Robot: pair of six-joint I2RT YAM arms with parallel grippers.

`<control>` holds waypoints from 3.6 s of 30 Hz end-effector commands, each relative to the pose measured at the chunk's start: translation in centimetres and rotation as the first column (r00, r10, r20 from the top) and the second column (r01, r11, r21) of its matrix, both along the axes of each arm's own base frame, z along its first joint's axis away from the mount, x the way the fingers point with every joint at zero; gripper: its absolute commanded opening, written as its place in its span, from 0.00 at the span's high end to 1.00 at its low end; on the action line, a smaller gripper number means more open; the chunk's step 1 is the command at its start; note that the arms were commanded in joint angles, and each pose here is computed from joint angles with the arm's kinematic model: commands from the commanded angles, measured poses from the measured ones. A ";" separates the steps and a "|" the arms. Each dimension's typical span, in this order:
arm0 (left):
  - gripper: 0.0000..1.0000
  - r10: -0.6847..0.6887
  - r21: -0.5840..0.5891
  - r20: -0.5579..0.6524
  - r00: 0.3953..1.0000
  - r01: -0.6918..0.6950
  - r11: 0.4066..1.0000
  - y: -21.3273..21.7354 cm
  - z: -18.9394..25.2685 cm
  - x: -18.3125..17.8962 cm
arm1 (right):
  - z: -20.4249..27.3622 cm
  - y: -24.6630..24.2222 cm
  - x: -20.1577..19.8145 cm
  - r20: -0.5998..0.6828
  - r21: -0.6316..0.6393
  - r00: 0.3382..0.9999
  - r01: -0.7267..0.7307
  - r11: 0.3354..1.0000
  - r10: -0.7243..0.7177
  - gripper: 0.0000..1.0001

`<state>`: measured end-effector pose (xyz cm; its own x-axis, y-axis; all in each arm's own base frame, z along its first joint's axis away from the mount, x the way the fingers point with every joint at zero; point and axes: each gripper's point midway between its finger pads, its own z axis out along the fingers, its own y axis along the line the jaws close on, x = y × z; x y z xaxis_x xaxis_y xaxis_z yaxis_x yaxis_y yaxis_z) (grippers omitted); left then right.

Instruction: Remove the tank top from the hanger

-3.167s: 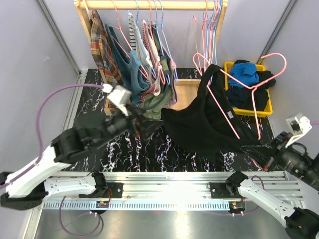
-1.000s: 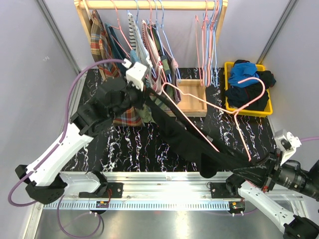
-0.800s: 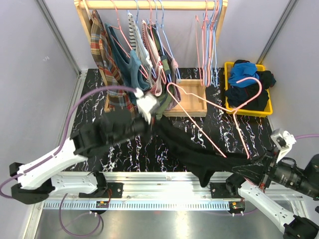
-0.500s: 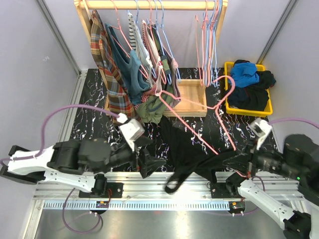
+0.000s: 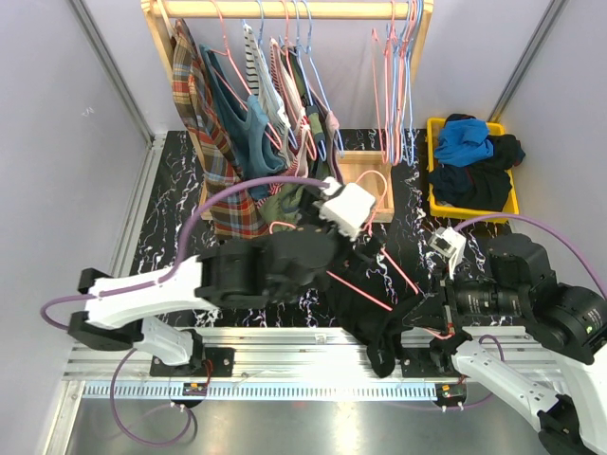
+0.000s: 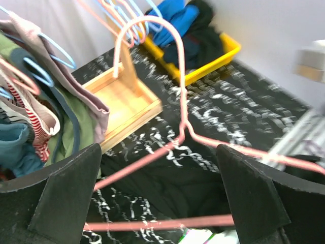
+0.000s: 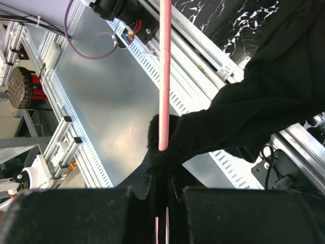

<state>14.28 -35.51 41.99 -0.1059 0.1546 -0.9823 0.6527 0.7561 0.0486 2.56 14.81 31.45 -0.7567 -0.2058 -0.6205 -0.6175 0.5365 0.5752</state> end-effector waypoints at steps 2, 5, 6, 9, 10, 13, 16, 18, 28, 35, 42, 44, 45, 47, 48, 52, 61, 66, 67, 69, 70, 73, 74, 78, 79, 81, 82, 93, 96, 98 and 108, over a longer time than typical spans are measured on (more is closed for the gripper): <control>0.01 -0.008 -0.076 0.026 1.000 0.010 0.997 -1.5 3.2 1.1 | 0.7 0.2 -1.1 0.007 0.041 0.999 -0.055 0.998 0.054 1.00; 0.01 0.000 -0.069 0.022 1.000 0.001 0.998 -2.6 2.7 1.9 | 0.6 0.3 -1.1 0.006 0.042 0.998 -0.058 0.997 0.058 1.00; 0.01 -0.003 -0.070 0.019 1.000 0.004 0.998 -3.0 2.5 2.1 | 0.5 0.3 -1.1 0.004 0.043 0.998 -0.061 0.997 0.061 1.00; 0.09 -0.018 -0.066 -0.006 1.000 0.017 0.998 -4.0 1.6 2.7 | 0.6 0.3 -1.2 0.008 0.046 0.998 -0.063 0.997 0.062 1.00; 0.14 -0.025 -0.062 -0.016 1.000 0.024 0.998 -4.2 1.4 3.0 | 0.7 0.3 -1.1 0.011 0.045 0.998 -0.062 0.997 0.061 1.00; 0.44 -0.064 -0.041 -0.061 0.996 0.062 0.997 -5.0 -0.2 2.7 | 1.0 0.1 -1.1 0.030 0.045 0.998 -0.055 0.997 0.053 1.00; 0.59 -0.106 -0.042 -0.107 0.989 0.102 0.994 -5.6 -1.4 1.9 | 1.1 -0.1 -0.6 0.055 0.034 0.998 -0.034 0.999 0.032 1.00; 0.59 -0.115 -0.045 -0.126 0.985 0.110 0.993 -5.6 -2.0 1.6 | 1.3 0.2 -0.5 0.058 0.042 0.997 -0.046 0.998 0.043 1.00; 1.00 -0.090 0.005 -0.155 0.984 0.092 0.996 -4.5 -4.3 1.8 | 1.7 0.4 1.5 0.097 0.049 0.994 0.041 0.998 -0.045 0.81; 1.00 0.266 0.057 -0.074 0.961 -0.262 0.963 1.7 -4.0 7.3 | 1.8 -2.4 6.1 0.190 0.041 0.907 0.376 0.926 -0.376 0.00; 1.00 0.495 -0.015 -0.005 0.869 -0.495 0.869 4.9 -0.8 10.6 | -2.6 -4.4 8.9 0.169 -0.037 0.811 0.573 0.819 -0.560 0.00; 1.00 0.495 -0.039 -0.005 0.869 -0.494 0.868 4.5 0.0 10.9 | -3.3 -2.6 9.2 0.136 0.013 0.843 0.524 0.852 -0.520 0.00; 1.00 0.489 -0.065 -0.013 0.872 -0.489 0.870 4.4 0.9 10.8 | -5.6 -1.8 9.4 0.103 -0.019 0.859 0.506 0.863 -0.501 0.00; 1.00 0.487 -0.082 -0.009 0.873 -0.486 0.870 4.1 1.5 10.9 | -6.6 -0.5 10.1 0.084 -0.002 0.875 0.478 0.878 -0.476 0.00; 1.00 0.485 -0.099 -0.011 0.874 -0.484 0.869 4.0 2.3 10.9 | -5.7 -0.4 10.1 0.104 0.011 0.881 0.464 0.886 -0.462 0.00; 1.00 0.473 -0.113 -0.016 0.881 -0.472 0.874 3.9 3.4 10.8 | -3.8 -0.8 12.4 0.144 0.065 0.820 0.551 0.832 -0.554 0.00; 1.00 0.486 -0.137 -0.018 0.874 -0.484 0.864 5.2 4.4 10.6 | -6.2 3.4 15.2 0.047 0.109 0.857 0.507 0.855 -0.513 0.71; 1.00 0.514 -0.128 -0.010 0.857 -0.511 0.850 7.0 3.8 11.1 | -4.8 1.7 14.1 0.067 0.146 0.822 0.553 0.820 -0.566 1.00; 1.00 0.513 -0.130 -0.013 0.858 -0.511 0.850 7.2 3.7 11.1 | -4.5 1.0 14.1 0.078 0.148 0.803 0.576 0.804 -0.590 1.00; 1.00 0.519 -0.110 -0.014 0.855 -0.517 0.849 7.9 2.6 11.0 | -3.0 -0.1 13.3 0.089 0.171 0.785 0.595 0.786 -0.613 1.00; 1.00 0.519 -0.088 -0.015 0.855 -0.518 0.851 8.1 1.9 10.9 | -2.5 -0.5 13.1 0.083 0.185 0.770 0.612 0.769 -0.633 1.00; 1.00 0.500 -0.053 -0.067 0.864 -0.503 0.863 8.8 -0.8 10.1 | -1.3 -3.0 13.5 0.081 0.210 0.664 0.718 0.664 -0.744 1.00; 1.00 0.493 -0.043 -0.083 0.866 -0.497 0.867 9.0 -1.5 9.9 | -1.2 -3.8 13.7 0.079 0.214 0.628 0.748 0.629 -0.774 1.00; 1.00 0.470 -0.008 -0.166 0.867 -0.478 0.878 11.1 -5.1 7.7 | -3.3 -7.7 14.6 0.080 0.113 0.422 0.896 0.429 -0.903 1.00; 1.00 0.473 -0.033 -0.177 0.863 -0.486 0.873 13.0 -4.6 6.9 | -3.6 -8.2 15.0 0.082 0.106 0.383 0.915 0.390 -0.920 1.00; 1.00 0.488 -0.065 -0.197 0.850 -0.508 0.859 15.0 -5.1 5.8 | -4.7 -7.1 16.0 0.098 0.079 0.414 0.903 0.421 -0.905 1.00; 1.00 0.478 -0.128 -0.225 0.849 -0.512 0.849 17.0 -4.2 5.0 | -4.3 -5.5 16.9 0.111 0.104 0.479 0.866 0.490 -0.871 1.00; 1.00 0.307 -0.393 -0.290 0.906 -0.406 0.825 24.3 -3.4 1.5 | -16.0 9.1 23.1 0.084 -0.282 0.894 0.446 0.850 -0.441 0.57; 1.00 0.293 -0.374 -0.289 0.911 -0.389 0.842 23.7 -3.9 1.3 | -19.8 9.0 23.4 0.144 -0.444 0.872 0.479 0.757 -0.468 0.07; 1.00 0.293 -0.365 -0.287 0.912 -0.387 0.847 23.5 -4.4 1.4 | -21.7 8.9 23.5 0.161 -0.502 0.862 0.491 0.712 -0.480 0.00; 1.00 0.287 -0.376 -0.279 0.916 -0.379 0.845 24.2 -4.7 1.2 | -28.9 7.7 23.3 0.160 -0.696 0.850 0.457 0.553 -0.502 0.00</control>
<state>15.54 -11.33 36.18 -0.2964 -0.2811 -0.9128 0.3054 0.8776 -0.3694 25.18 22.19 3.16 -0.9010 -0.1524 -0.4061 -0.1518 0.9878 -0.0341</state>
